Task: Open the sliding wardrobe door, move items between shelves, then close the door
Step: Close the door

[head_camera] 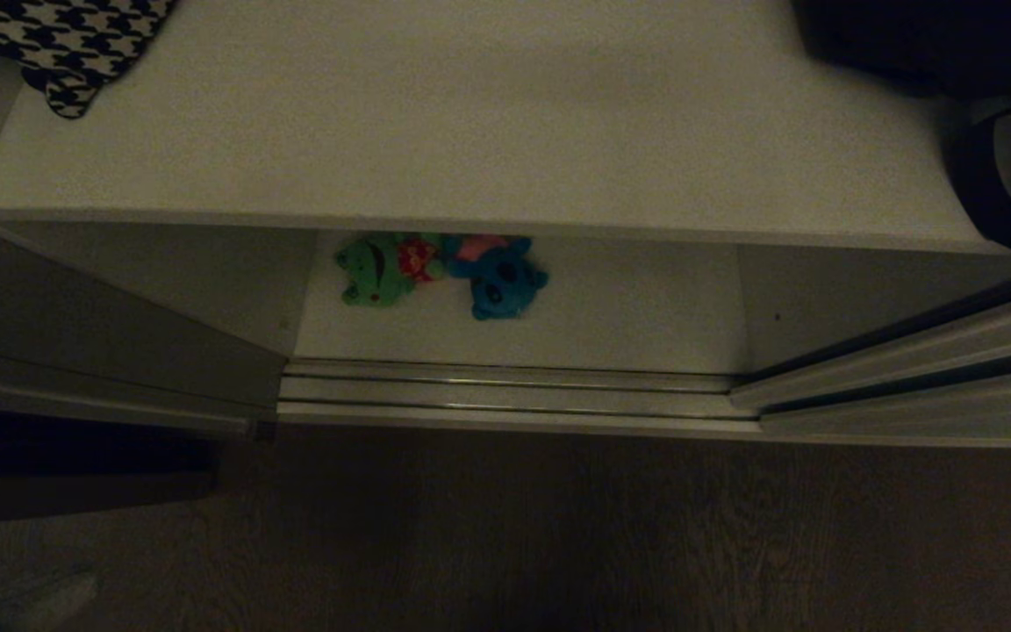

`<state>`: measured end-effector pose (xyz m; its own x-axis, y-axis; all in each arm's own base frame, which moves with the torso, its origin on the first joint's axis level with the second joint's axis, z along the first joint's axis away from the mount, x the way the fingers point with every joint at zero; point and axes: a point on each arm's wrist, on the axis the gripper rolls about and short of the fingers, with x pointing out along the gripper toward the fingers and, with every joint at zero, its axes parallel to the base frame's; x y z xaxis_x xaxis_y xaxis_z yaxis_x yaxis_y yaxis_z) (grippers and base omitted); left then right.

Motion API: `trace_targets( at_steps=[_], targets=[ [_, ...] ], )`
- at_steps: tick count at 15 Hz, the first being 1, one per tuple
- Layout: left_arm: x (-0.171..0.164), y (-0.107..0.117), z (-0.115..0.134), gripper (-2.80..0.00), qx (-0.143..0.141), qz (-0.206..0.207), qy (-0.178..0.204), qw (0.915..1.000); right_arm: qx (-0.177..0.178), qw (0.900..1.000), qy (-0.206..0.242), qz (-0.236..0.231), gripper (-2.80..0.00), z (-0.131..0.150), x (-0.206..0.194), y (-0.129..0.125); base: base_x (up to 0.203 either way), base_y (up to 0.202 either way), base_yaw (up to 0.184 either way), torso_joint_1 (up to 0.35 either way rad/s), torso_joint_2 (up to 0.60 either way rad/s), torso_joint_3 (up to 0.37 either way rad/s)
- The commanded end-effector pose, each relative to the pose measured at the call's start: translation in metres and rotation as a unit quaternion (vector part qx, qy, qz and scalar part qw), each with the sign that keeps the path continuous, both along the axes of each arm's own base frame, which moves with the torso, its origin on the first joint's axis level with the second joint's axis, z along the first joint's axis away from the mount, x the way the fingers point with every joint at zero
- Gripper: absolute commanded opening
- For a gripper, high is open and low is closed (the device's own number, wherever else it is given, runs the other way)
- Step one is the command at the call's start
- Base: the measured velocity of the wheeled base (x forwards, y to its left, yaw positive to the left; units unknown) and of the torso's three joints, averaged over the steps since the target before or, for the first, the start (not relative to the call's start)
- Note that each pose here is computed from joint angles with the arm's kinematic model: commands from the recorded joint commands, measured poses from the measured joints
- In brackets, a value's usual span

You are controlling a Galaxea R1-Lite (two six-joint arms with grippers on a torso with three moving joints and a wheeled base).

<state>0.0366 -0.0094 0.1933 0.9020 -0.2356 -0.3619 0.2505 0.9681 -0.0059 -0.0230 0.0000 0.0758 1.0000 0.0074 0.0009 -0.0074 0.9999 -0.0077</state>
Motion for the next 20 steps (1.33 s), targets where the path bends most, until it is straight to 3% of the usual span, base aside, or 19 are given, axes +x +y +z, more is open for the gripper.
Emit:
trace_targets(
  at_steps=[1,4,7,12,14,16,20],
  targets=[
    [-0.034,0.008,-0.005,-2.80,-0.015,0.018,-0.055,0.9982,0.000,1.000,0.000,0.001,-2.80,0.000,0.000,0.000,0.000,0.000,0.000,0.000,0.00,0.000],
    [-0.062,0.012,-0.016,-2.80,-0.027,0.044,-0.122,0.9912,0.000,1.000,-0.001,0.001,-2.80,0.000,0.000,0.000,0.000,0.000,0.000,0.000,0.00,0.000],
    [-0.050,0.011,-0.053,-2.80,-0.027,0.073,-0.089,0.9930,-0.001,1.000,0.000,0.000,-2.80,0.000,0.000,0.000,0.000,0.000,0.000,0.000,0.00,0.000],
    [-0.035,0.010,-0.089,-2.80,-0.018,0.094,-0.176,0.9798,-0.001,1.000,0.000,0.001,-2.80,0.000,0.000,0.000,0.000,0.000,0.000,0.000,0.00,0.000],
    [-0.044,0.009,-0.098,-2.80,-0.014,0.095,-0.179,0.9792,0.000,1.000,0.000,0.001,-2.80,0.000,0.000,0.000,0.000,0.000,0.000,0.000,0.00,0.000],
    [-0.058,0.009,-0.106,-2.80,-0.017,0.092,-0.216,0.9719,0.000,1.000,-0.001,0.001,-2.80,0.000,0.000,0.000,0.000,0.000,0.000,0.000,0.00,0.000],
    [-0.060,0.009,-0.112,-2.80,-0.052,0.116,-0.204,0.9706,0.000,1.000,0.000,0.001,-2.80,0.000,0.000,0.000,0.000,0.000,0.000,0.000,0.00,0.000]
  ],
)
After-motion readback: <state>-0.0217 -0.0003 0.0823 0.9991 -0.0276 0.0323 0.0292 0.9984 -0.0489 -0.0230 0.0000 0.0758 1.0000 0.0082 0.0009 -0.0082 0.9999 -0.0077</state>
